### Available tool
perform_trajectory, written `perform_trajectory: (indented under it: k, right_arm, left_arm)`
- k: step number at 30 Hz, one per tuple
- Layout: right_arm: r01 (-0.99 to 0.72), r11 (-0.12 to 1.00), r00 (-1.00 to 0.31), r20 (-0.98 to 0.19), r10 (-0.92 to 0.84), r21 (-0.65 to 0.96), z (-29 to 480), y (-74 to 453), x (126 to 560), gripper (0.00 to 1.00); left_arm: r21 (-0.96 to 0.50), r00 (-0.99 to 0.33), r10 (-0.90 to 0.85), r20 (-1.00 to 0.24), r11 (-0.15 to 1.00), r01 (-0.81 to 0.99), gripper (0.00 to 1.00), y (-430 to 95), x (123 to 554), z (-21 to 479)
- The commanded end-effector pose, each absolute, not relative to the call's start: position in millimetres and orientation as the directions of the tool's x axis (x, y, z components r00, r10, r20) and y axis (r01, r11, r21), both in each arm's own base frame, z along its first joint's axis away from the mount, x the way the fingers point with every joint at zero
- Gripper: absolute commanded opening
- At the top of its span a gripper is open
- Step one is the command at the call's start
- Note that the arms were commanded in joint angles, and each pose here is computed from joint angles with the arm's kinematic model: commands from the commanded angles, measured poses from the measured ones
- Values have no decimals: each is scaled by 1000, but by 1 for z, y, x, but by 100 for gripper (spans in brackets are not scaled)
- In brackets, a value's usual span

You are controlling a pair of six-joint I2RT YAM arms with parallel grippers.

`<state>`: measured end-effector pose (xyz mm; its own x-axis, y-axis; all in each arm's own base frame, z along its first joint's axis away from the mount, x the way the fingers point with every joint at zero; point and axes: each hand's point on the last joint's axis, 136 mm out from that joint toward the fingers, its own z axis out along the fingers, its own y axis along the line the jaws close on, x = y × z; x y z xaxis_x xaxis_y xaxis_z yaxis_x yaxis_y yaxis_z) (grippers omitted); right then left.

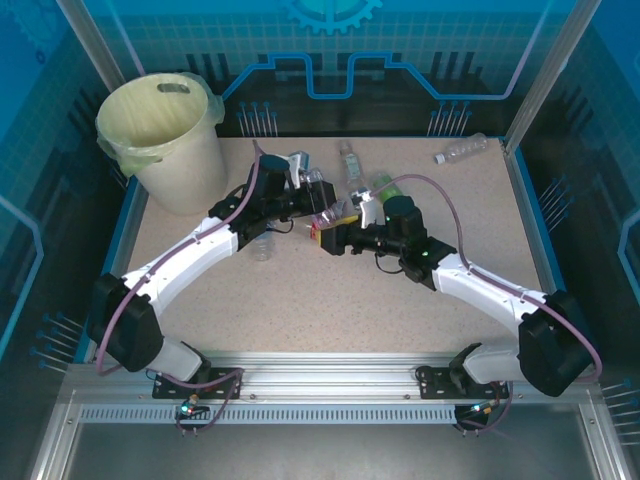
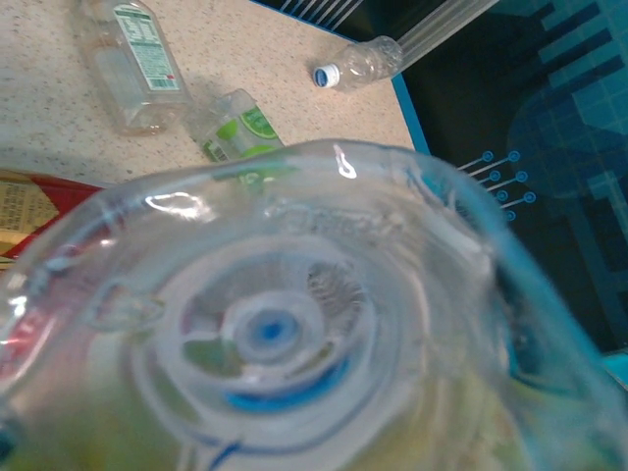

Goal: Put the plastic bottles in the bin

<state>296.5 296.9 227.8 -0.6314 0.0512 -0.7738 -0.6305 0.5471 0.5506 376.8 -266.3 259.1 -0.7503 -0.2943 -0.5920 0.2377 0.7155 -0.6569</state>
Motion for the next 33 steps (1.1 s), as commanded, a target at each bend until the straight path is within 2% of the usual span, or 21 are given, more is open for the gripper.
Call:
perform_trajectory:
  k: [1,11,18,29,33]
  right_arm:
    - [-654,579,-577,-816,33,486,247,291,294,90]
    - [-566,726,-521,-852,52,390,248,255,302,100]
    - [-364,876,-548,-833,75,318,230,217,318,100]
    - [-325,897,-557,-827,74,299,228,208,319,100]
    - [-334,895,-557,-828,64,294,228,208,317,100]
  left_arm:
    - [-598,-691,-290,-662,760,253,50,-251,377,276]
    - [-533,-573,-363,-735,832,157,50,-185,391,302]
    - [-441,-418,-415,-808,897,-39,48,-91,402,345]
    - [-335,-18,-347,-938,917,-219,49,16,412,454]
    - [-282,78,-271,-959,915,-287,49,45,422,488]
